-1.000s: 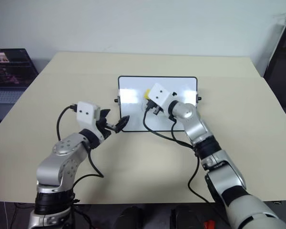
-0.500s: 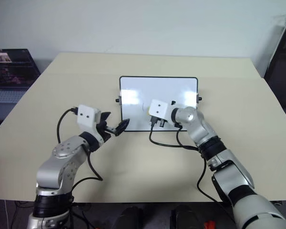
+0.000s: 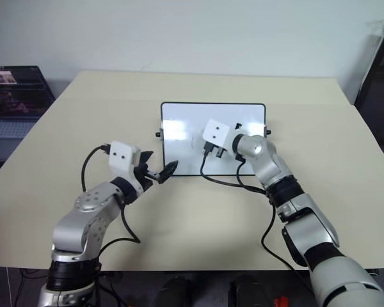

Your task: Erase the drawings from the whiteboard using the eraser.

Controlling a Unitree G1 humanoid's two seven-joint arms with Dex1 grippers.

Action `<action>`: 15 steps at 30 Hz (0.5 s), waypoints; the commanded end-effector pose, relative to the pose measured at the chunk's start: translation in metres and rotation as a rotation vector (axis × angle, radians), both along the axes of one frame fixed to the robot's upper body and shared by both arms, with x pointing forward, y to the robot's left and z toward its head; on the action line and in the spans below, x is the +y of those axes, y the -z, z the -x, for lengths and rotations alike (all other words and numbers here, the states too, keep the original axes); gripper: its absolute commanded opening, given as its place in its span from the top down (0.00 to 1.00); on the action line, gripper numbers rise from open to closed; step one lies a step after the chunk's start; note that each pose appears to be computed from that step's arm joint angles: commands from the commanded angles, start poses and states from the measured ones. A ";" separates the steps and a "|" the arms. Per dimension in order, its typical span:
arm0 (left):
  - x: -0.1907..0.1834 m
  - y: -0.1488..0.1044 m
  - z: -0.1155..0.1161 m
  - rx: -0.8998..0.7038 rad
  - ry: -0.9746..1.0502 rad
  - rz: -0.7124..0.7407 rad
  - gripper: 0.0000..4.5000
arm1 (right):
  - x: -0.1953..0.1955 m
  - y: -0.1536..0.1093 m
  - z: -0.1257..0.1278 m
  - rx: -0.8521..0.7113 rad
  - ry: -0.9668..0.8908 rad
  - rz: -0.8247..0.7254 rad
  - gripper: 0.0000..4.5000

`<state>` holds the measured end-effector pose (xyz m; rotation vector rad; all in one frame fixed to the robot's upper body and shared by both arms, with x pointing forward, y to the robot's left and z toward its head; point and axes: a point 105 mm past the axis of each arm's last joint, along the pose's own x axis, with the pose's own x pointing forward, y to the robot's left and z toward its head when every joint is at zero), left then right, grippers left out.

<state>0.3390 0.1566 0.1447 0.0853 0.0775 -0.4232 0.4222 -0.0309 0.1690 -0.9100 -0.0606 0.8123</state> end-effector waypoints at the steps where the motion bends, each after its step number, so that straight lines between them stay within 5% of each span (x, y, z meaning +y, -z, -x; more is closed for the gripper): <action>1: -0.004 -0.015 0.001 -0.052 0.017 -0.001 0.00 | -0.006 0.017 0.010 0.093 -0.037 0.070 0.73; 5: -0.005 -0.015 0.001 -0.050 0.021 0.000 0.00 | -0.008 0.024 0.017 0.118 -0.068 0.133 0.73; 10: -0.004 -0.012 0.000 -0.045 0.026 -0.001 0.00 | -0.006 -0.008 0.004 -0.066 -0.010 0.069 0.73; 12: -0.003 -0.011 0.000 -0.044 0.026 -0.002 0.00 | -0.005 -0.020 0.001 -0.089 0.011 -0.015 0.73; 15: -0.002 -0.011 0.000 -0.053 0.022 0.007 0.00 | 0.001 -0.036 0.011 0.101 0.038 -0.371 0.73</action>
